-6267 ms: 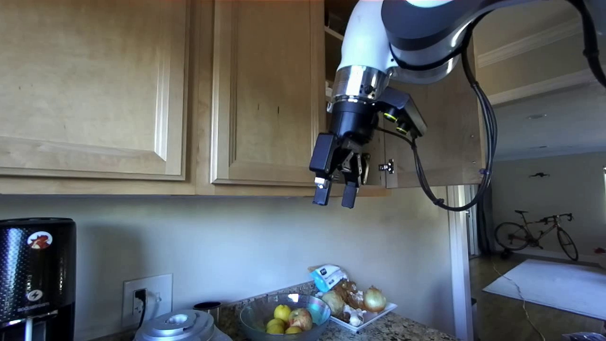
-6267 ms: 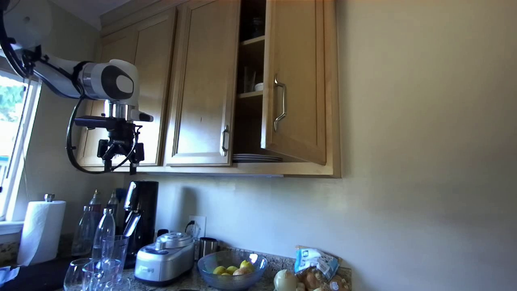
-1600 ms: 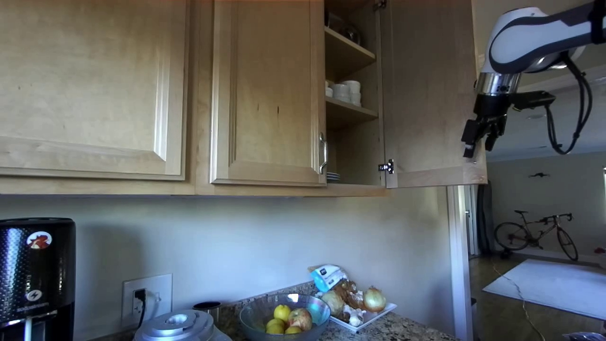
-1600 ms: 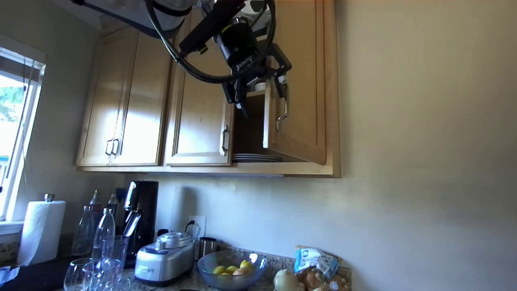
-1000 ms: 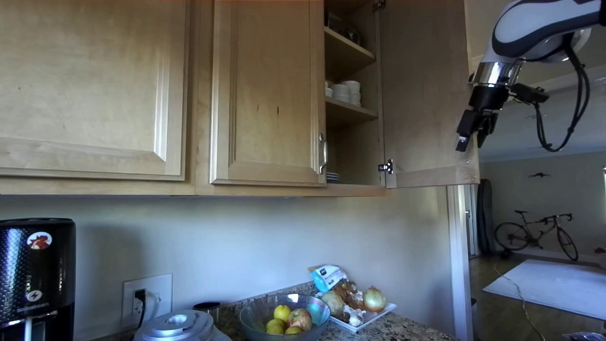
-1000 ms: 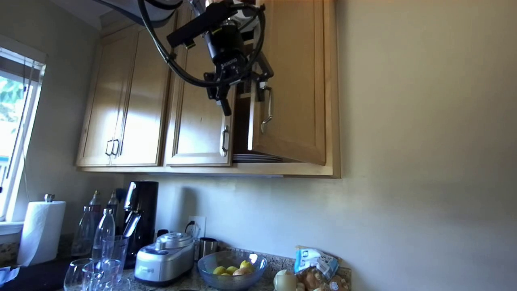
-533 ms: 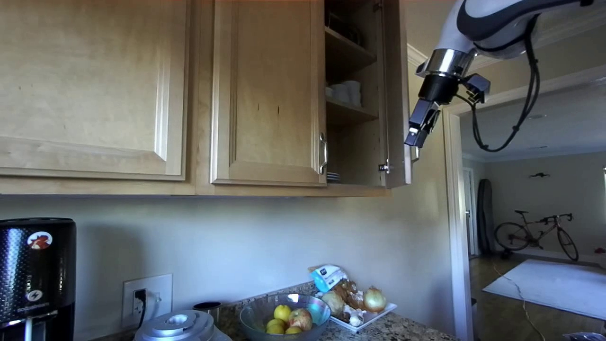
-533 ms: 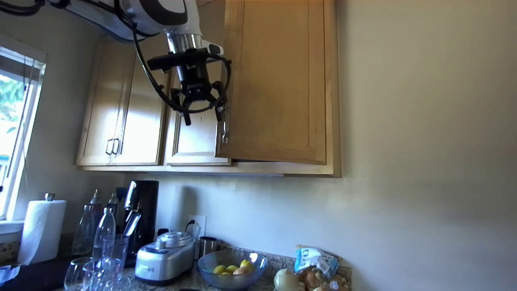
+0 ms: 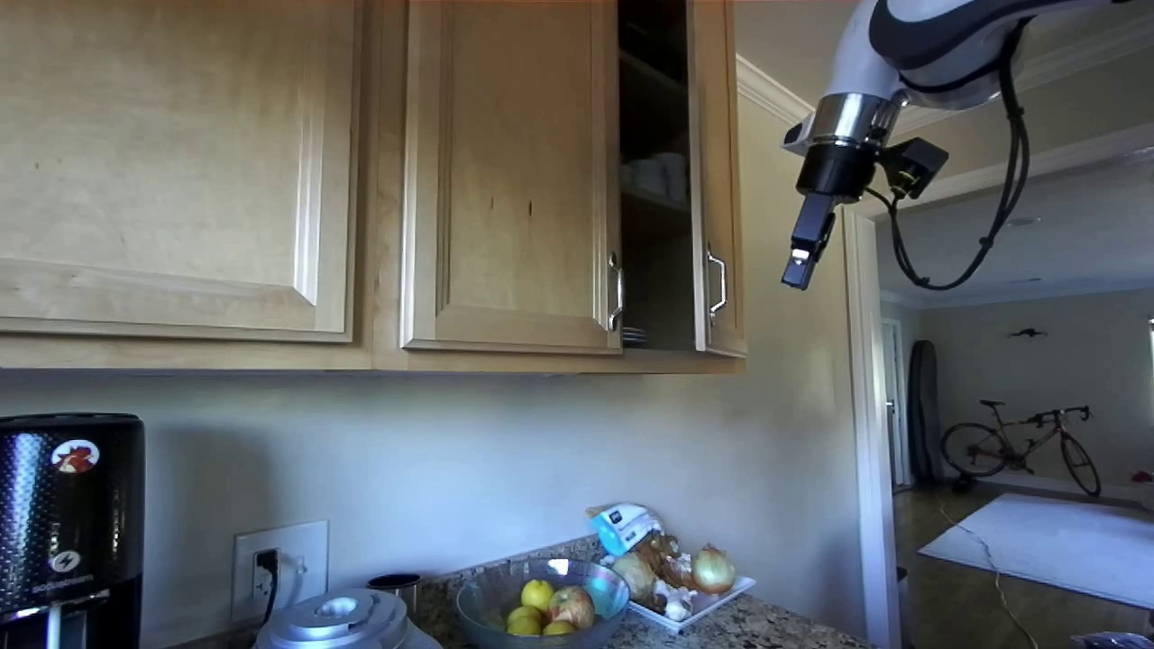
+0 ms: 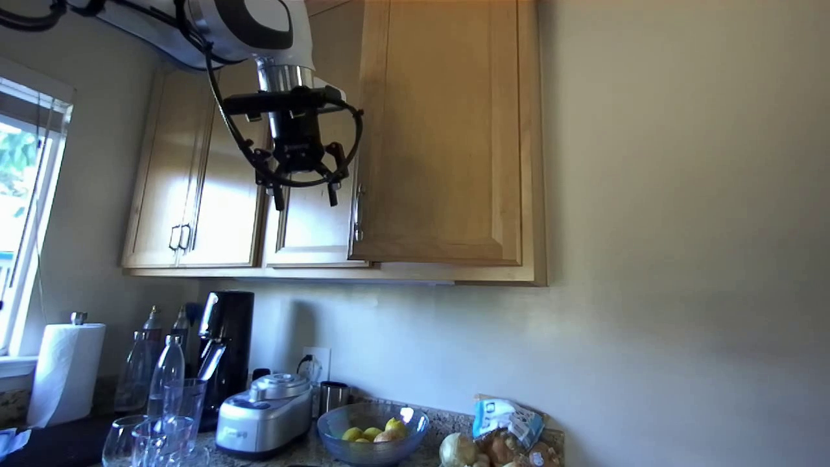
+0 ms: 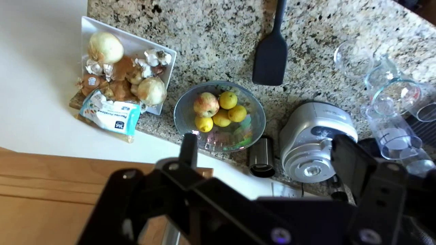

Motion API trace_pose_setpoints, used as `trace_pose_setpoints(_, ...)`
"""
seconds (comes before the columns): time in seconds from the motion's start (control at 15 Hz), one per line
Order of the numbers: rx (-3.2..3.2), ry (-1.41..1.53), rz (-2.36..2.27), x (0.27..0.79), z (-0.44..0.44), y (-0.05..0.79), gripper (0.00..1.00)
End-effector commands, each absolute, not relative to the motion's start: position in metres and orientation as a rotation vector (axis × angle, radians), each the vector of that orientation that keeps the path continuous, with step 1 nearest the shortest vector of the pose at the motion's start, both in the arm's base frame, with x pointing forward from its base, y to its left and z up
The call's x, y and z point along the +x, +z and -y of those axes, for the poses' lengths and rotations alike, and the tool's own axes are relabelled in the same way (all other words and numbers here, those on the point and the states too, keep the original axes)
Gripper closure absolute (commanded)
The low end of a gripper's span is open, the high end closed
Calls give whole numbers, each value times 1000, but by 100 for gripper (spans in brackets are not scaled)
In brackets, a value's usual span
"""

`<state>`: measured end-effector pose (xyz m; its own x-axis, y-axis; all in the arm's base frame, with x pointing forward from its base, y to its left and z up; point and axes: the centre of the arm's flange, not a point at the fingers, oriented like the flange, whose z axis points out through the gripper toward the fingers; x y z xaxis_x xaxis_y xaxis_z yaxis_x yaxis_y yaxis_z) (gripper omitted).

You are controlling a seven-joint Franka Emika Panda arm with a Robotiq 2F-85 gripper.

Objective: Close first the left cabinet door then the right cabinet door

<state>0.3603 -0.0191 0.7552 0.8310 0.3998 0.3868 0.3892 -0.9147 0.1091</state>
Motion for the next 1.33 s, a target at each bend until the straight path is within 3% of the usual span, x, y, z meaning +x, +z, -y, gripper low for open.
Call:
trace_pose_setpoints(0.0,3033,615,-576,316,50,748,0)
trace_pose_setpoints(0.33,3084,627,-367,283,104,750,0)
trace_pose_setpoints(0.4,3088,640,-331,281,115,752,5)
trace_pose_setpoints(0.47,3098,645,-311,281,123,753,26)
trace_pose_setpoints(0.67,3115,705,-277,319,116,741,36)
trace_pose_setpoints(1.2,3065,784,-195,473,55,715,90)
trace_pose_setpoints(1.27,3052,788,-185,486,50,712,92)
